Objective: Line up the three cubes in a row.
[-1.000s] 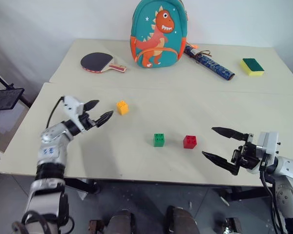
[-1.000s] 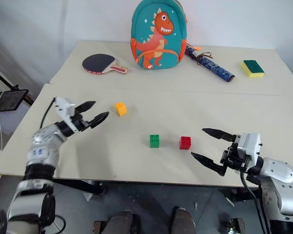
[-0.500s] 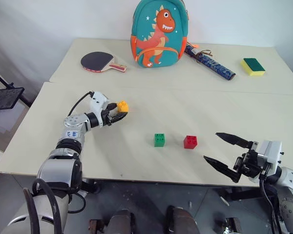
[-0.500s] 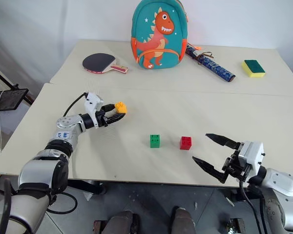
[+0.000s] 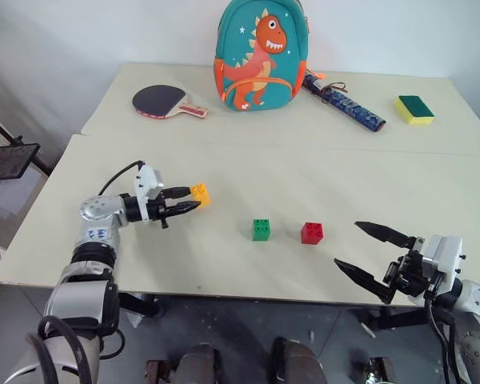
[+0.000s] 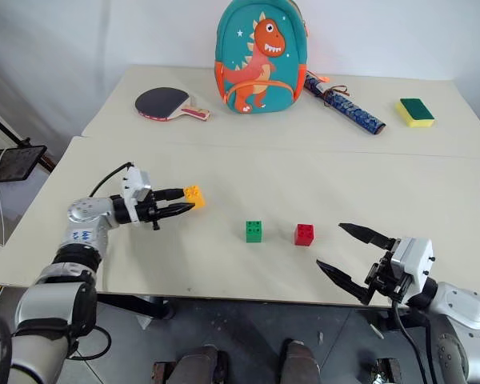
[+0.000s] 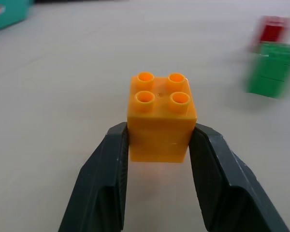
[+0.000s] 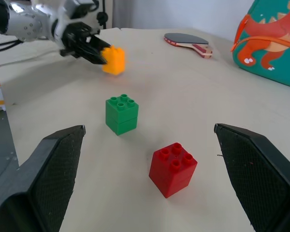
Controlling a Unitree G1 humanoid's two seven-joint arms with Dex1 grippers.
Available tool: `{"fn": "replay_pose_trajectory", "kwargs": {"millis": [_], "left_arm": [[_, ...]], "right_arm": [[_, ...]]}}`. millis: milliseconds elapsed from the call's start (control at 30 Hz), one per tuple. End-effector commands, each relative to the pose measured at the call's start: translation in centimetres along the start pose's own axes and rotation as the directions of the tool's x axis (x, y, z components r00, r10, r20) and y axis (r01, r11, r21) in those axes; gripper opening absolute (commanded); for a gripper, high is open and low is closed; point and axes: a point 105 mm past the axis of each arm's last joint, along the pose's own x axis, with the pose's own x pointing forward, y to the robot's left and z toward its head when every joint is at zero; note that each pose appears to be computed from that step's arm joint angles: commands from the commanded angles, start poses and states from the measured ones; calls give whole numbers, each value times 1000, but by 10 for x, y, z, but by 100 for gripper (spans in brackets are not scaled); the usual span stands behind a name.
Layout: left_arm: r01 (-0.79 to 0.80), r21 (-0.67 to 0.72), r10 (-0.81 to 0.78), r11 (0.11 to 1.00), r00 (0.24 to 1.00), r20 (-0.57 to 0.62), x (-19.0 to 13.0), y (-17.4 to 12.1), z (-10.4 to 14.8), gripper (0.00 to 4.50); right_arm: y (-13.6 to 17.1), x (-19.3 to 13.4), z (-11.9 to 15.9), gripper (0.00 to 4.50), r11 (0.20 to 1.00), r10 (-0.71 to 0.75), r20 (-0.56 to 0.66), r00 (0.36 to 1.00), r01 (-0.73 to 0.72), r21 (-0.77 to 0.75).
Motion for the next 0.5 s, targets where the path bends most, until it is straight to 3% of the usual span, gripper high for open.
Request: {"fn": "replay_pose_trajectory", "kwargs": {"millis": [33,233,467,500], "left_arm": [[92,57,-91,994,996,-14,2,-6,7,145],[199,36,-197,979,979,-50,24,-17,-4,145],[218,36,-215,975,975,-62,37,-20,-9,145],[228,7,-227,974,971,-69,36,-22,-11,180]], "right_arm": [[-2,0,9,450,1000,21,16,1000,-21,-19],[4,-2,11,450,998,65,-10,998,-65,5],[6,-6,11,450,996,85,-40,996,-84,20],[6,-6,11,450,996,85,-39,996,-84,21]]}}
